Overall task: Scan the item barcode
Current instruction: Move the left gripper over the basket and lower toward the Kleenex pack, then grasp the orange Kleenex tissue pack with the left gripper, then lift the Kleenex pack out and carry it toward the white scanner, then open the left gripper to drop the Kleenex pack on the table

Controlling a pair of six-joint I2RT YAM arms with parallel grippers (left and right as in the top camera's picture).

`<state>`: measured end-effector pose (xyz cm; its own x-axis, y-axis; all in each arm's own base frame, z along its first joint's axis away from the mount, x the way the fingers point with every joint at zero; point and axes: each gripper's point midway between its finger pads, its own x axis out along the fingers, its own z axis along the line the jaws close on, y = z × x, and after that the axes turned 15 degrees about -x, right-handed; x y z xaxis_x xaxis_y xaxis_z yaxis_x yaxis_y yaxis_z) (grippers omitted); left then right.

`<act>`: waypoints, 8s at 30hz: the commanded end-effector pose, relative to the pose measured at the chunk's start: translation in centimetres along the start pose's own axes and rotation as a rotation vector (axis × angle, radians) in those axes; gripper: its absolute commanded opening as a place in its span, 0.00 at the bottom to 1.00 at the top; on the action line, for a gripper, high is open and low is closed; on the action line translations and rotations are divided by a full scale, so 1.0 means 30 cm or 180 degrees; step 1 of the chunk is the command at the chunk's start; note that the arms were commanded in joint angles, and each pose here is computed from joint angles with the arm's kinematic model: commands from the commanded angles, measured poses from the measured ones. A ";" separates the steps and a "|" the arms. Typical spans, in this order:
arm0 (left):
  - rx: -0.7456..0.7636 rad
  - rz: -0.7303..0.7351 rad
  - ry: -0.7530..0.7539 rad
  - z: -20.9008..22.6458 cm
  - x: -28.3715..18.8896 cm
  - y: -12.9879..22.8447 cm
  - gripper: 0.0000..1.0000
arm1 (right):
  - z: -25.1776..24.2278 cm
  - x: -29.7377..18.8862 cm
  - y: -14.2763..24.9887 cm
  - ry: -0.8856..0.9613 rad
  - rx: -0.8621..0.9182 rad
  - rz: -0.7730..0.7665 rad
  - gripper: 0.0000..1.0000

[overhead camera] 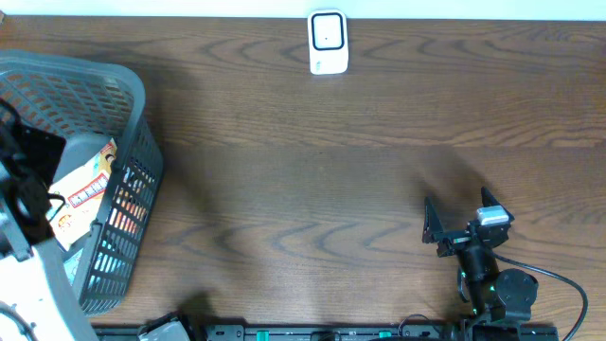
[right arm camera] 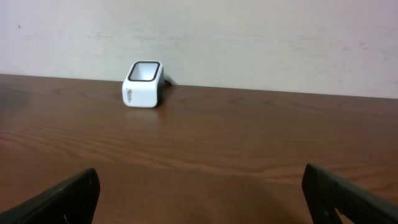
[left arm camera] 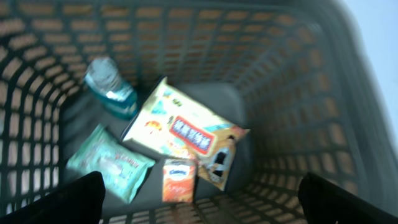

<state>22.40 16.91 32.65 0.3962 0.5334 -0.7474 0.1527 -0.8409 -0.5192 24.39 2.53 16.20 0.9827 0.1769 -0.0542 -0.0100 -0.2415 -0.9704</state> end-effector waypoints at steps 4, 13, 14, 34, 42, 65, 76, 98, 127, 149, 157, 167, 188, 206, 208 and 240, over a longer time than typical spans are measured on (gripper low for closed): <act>-0.0239 0.0151 -0.0546 0.044 0.156 0.037 0.99 | -0.002 -0.001 0.003 0.0017 -0.0037 0.0006 0.99; 0.0054 0.0810 -0.1217 0.104 0.354 0.197 0.99 | -0.002 -0.001 0.003 0.0017 -0.0037 0.0006 0.99; 0.0073 0.0887 -0.1292 0.114 0.372 0.217 0.99 | -0.002 -0.001 0.003 0.0016 -0.0037 0.0006 0.99; 0.0242 0.1329 -0.1754 0.353 0.644 0.495 0.99 | -0.002 -0.001 0.003 0.0017 -0.0037 0.0006 0.99; 0.0318 0.1558 -0.1375 0.322 0.700 0.566 0.99 | -0.002 -0.001 0.003 0.0017 -0.0037 0.0006 0.99; 0.0361 0.1604 -0.1526 0.488 0.749 0.678 0.70 | -0.002 -0.001 0.003 0.0017 -0.0037 0.0006 0.99; 0.0572 0.1538 -0.1253 0.401 0.726 0.615 0.41 | -0.002 -0.001 0.003 0.0016 -0.0037 0.0006 0.99; 0.0116 0.0723 0.1474 -0.037 -0.081 0.241 0.41 | -0.002 -0.001 0.003 0.0016 -0.0037 0.0006 0.99; 0.2574 0.2044 0.2345 -0.161 -0.356 1.001 0.41 | -0.002 -0.001 0.003 0.0017 -0.0037 0.0006 0.99; 0.3940 0.2001 0.0778 0.042 0.011 1.470 0.41 | -0.002 -0.001 0.003 0.0017 -0.0037 0.0006 0.99; 0.4026 0.2019 0.0571 0.074 0.104 1.557 0.41 | -0.002 -0.001 0.003 0.0017 -0.0037 0.0006 0.99; 0.3966 0.2181 0.0825 0.049 0.096 1.655 0.42 | -0.002 -0.001 0.003 0.0017 -0.0037 0.0006 0.99; 0.4155 0.2092 0.0911 0.106 0.153 1.790 0.42 | -0.002 -0.001 0.003 0.0016 -0.0037 0.0006 0.99; 0.4163 0.2092 0.1770 -0.013 -0.112 1.715 0.98 | -0.002 -0.001 0.003 0.0016 -0.0037 0.0006 0.99; 0.4155 0.2058 0.2006 -0.049 -0.173 1.675 0.98 | -0.002 -0.001 0.003 0.0017 -0.0037 0.0006 0.99; 0.2853 0.0784 0.2975 -0.386 -0.427 0.831 0.98 | -0.002 -0.001 0.003 0.0016 -0.0037 0.0006 0.99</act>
<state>31.64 -12.40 31.11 0.8328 -0.1580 -0.5306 -0.5485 -0.3654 -0.7521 24.39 2.53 16.19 0.9827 0.1769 -0.0546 -0.0104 -0.2414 -0.9704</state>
